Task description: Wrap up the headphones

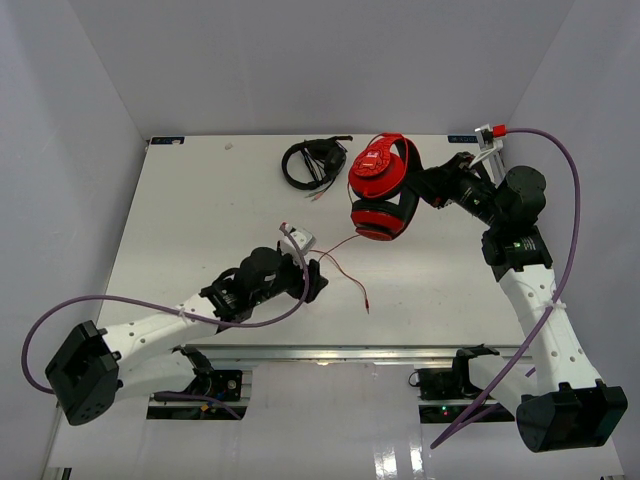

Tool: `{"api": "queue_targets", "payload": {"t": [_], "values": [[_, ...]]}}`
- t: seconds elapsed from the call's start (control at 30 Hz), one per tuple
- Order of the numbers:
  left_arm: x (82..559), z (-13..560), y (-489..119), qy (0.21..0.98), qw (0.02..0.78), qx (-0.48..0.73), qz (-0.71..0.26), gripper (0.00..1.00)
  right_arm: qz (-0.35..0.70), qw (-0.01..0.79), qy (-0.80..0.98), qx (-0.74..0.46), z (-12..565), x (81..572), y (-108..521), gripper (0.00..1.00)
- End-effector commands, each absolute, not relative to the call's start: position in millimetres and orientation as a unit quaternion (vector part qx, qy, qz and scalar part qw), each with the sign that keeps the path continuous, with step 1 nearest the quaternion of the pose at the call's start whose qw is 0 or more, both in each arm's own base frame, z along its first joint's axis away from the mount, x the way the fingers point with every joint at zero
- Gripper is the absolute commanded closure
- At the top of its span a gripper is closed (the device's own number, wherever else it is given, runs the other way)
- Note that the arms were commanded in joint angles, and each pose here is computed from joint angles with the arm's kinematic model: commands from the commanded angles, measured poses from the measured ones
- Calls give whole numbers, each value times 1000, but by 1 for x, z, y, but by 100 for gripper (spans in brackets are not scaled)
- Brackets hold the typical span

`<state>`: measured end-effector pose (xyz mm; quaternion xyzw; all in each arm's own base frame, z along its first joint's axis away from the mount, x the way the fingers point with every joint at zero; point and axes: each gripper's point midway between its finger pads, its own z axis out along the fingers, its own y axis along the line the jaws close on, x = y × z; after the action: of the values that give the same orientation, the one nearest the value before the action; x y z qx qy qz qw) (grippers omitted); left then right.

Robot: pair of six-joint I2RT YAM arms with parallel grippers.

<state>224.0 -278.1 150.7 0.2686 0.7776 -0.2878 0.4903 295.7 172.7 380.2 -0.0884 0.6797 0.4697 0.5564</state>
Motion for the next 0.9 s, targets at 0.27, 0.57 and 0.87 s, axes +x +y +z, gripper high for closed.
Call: {"api": "queue_targets", "payload": {"t": [0.27,0.57,0.87], "values": [[213,83,-290,831,365,297,-296,24,474,585,652,-92,413,293,169,92],[213,65,-305,825,350,296,-329,40,475,581,655,-88,409,294,170,92],[188,41,-316,824,330,305,-344,92,456,581,672,-55,402,307,162,92]]}}
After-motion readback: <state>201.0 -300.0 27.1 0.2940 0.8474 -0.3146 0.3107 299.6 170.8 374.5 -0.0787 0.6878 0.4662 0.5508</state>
